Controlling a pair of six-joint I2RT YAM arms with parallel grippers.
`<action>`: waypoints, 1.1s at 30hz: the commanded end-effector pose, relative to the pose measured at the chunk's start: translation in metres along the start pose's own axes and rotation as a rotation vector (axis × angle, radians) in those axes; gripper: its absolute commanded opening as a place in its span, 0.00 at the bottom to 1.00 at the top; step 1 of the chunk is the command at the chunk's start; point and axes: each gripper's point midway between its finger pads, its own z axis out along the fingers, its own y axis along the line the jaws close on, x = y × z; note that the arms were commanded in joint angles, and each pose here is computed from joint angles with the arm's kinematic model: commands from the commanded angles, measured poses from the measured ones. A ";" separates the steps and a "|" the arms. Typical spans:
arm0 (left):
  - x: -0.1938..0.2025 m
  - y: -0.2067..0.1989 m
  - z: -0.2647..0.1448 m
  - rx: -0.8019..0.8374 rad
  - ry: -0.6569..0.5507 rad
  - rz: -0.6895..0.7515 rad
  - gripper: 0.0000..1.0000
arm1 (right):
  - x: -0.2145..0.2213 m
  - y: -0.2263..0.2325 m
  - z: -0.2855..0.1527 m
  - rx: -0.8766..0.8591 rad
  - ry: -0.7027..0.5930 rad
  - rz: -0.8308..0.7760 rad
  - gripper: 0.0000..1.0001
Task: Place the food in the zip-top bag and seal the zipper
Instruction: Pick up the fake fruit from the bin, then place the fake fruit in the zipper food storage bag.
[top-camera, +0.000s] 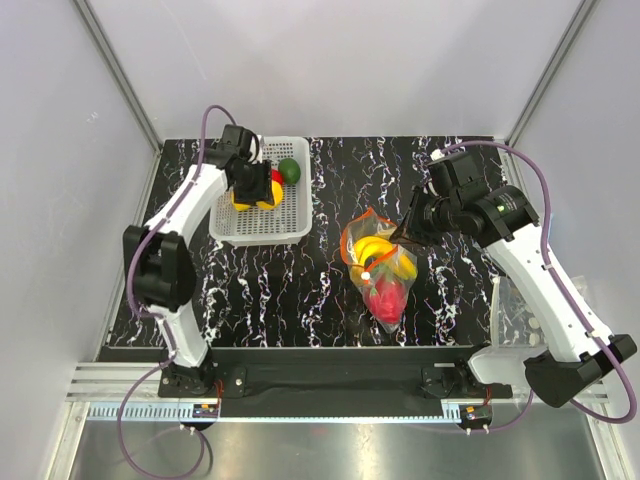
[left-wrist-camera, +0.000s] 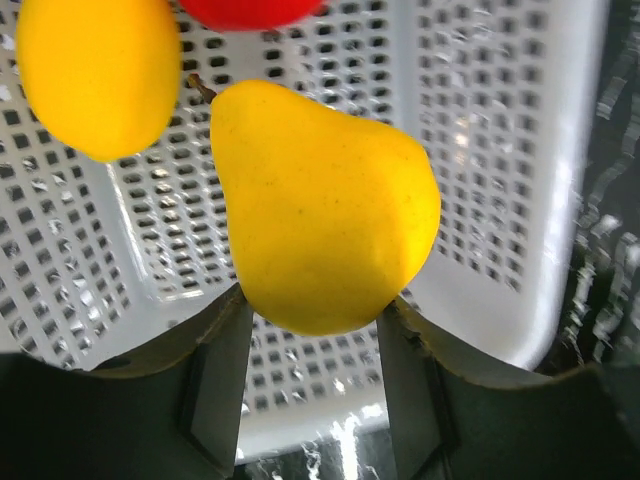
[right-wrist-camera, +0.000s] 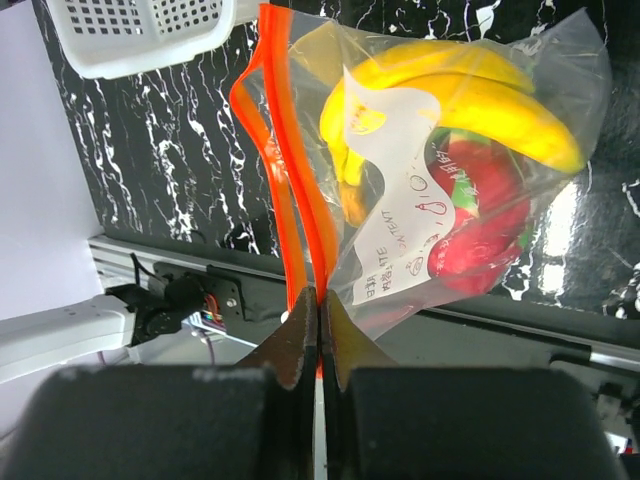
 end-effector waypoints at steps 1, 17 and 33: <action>-0.015 -0.052 -0.060 0.192 -0.153 0.061 0.27 | -0.016 0.027 -0.019 -0.128 -0.079 -0.095 0.00; 0.081 -0.178 -0.229 0.662 -0.379 0.323 0.29 | -0.012 0.004 -0.028 -0.087 -0.147 -0.230 0.00; 0.174 -0.255 -0.238 0.926 -0.205 0.590 0.31 | -0.007 0.008 -0.018 -0.133 -0.123 -0.268 0.00</action>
